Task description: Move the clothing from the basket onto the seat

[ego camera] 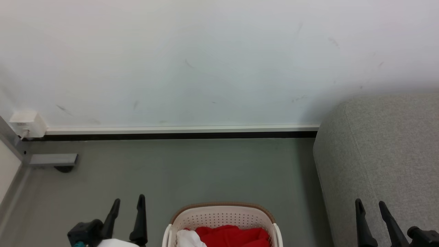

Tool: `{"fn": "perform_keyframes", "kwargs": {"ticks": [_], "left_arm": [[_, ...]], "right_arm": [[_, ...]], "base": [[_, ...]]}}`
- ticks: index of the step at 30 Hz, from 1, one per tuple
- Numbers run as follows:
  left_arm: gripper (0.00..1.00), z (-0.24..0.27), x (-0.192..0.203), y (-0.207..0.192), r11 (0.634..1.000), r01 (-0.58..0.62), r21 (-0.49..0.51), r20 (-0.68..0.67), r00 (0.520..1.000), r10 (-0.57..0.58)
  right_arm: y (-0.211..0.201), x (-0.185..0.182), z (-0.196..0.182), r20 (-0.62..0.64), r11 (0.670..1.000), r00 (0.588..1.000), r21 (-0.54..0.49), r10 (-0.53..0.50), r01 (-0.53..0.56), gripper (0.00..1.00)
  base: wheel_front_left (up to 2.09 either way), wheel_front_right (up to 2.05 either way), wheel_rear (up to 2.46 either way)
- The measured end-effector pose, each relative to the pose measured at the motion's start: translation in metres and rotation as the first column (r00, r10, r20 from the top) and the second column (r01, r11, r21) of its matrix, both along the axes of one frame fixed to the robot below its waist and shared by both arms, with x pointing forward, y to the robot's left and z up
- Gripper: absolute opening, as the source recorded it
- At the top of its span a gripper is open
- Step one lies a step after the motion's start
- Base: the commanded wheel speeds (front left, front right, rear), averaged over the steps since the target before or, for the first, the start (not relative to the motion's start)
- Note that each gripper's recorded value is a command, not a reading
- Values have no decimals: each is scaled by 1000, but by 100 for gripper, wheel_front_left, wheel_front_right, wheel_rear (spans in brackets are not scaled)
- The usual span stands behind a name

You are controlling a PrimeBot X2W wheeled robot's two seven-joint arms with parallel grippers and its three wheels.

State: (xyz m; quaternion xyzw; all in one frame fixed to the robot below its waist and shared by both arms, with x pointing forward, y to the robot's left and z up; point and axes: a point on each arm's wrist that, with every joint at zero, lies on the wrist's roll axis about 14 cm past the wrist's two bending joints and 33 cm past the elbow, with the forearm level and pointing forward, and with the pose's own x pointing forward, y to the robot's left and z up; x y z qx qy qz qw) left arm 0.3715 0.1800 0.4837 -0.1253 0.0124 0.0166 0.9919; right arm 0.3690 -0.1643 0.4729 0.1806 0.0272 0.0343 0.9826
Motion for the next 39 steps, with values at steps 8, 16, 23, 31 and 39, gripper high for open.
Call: {"fn": "perform_keyframes", "kwargs": {"ticks": [8, 16, 23, 31, 39], "left_arm": [[100, 1, -2, -4, 998, 38, 40, 16, 999, -39], [100, -4, -3, -5, 994, 53, 91, 8, 999, -54], [100, -5, -3, -10, 990, 72, 123, 11, 997, -74], [100, -9, -5, -19, 983, 110, 145, 5, 994, -112], [100, -11, -5, -23, 983, 123, 137, -2, 992, -124]], "right_arm": [[2, -3, 0, 11, 999, 1000, -36, 8, -8, 100], [5, -3, 0, 23, 996, 999, -87, 25, -23, 100], [4, -4, -1, 25, 994, 999, -110, 24, -21, 100], [1, -6, -3, 26, 990, 999, -143, 21, -17, 100], [-4, -7, -3, 26, 990, 1000, -142, 4, 0, 100]], "base": [[0, 0, 0], [0, 0, 0], [0, 0, 0], [0, 0, 0], [0, 0, 0]]}}
